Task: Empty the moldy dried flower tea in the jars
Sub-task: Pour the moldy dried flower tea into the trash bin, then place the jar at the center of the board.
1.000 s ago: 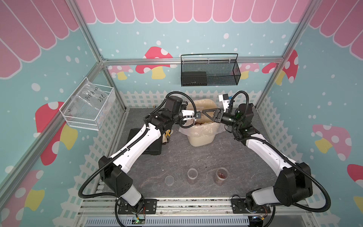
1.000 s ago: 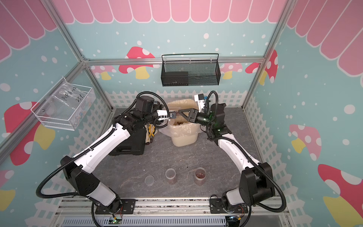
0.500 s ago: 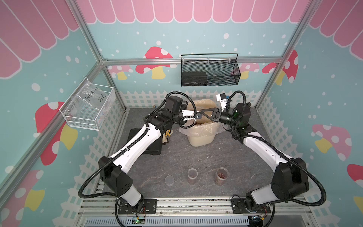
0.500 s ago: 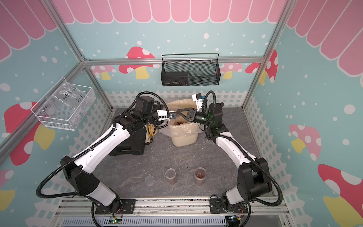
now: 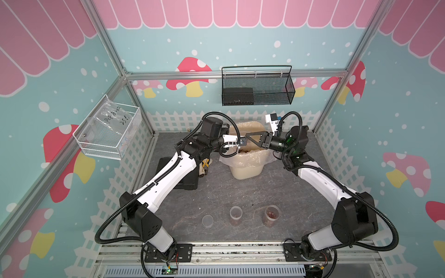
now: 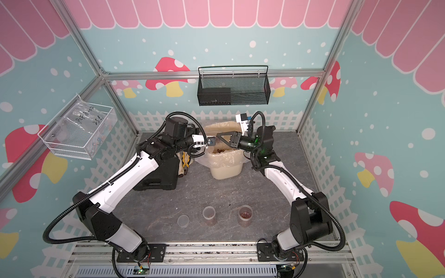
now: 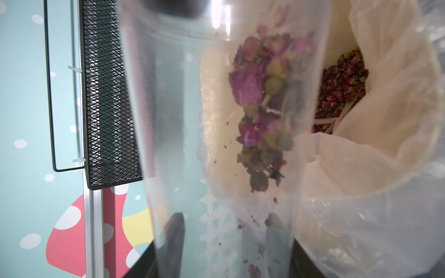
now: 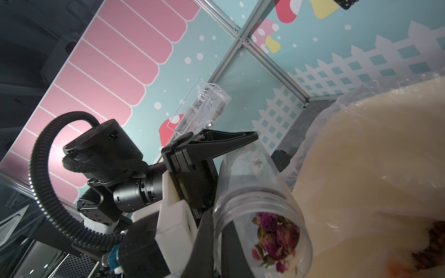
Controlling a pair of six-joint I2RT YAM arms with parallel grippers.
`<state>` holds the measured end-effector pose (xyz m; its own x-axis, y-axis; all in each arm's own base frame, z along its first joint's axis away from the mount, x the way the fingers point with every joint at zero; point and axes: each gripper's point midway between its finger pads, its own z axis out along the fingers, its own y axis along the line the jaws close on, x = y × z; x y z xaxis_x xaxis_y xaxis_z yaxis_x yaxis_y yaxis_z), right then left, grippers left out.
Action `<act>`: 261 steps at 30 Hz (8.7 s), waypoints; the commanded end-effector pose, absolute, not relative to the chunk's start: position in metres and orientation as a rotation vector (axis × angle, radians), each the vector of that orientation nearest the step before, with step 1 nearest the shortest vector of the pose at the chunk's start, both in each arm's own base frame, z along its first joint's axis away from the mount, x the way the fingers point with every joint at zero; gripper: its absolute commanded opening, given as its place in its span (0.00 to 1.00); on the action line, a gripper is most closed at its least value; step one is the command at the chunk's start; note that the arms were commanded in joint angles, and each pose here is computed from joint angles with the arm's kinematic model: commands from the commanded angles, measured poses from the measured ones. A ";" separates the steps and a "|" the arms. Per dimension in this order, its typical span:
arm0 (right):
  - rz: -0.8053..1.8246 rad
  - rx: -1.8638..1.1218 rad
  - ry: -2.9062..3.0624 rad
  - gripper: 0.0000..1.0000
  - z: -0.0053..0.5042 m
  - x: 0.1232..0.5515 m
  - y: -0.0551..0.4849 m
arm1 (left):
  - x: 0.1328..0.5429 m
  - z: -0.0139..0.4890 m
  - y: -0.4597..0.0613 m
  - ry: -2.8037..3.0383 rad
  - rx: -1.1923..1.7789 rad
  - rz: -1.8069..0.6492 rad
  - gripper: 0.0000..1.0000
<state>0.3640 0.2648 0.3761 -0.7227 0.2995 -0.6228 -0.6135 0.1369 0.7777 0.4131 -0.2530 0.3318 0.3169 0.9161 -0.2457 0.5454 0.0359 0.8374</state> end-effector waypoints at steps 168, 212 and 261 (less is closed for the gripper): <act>0.746 -0.254 1.680 0.88 0.346 0.338 0.167 | 0.449 0.400 -0.314 1.798 0.112 -0.402 0.00; 0.801 -0.277 1.697 0.89 0.344 0.339 0.175 | 0.437 0.434 -0.288 1.694 -0.031 -0.540 0.00; 1.587 -0.370 1.475 0.40 0.415 0.317 0.259 | 0.413 0.422 -0.243 1.553 -0.541 -1.658 0.00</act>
<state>0.3231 0.2546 0.3953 -0.5677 0.4030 -0.7179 -0.7245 0.1697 0.6681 0.4149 -0.2398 0.4178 -0.5829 -0.7839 -0.2141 0.2343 0.0901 -0.9680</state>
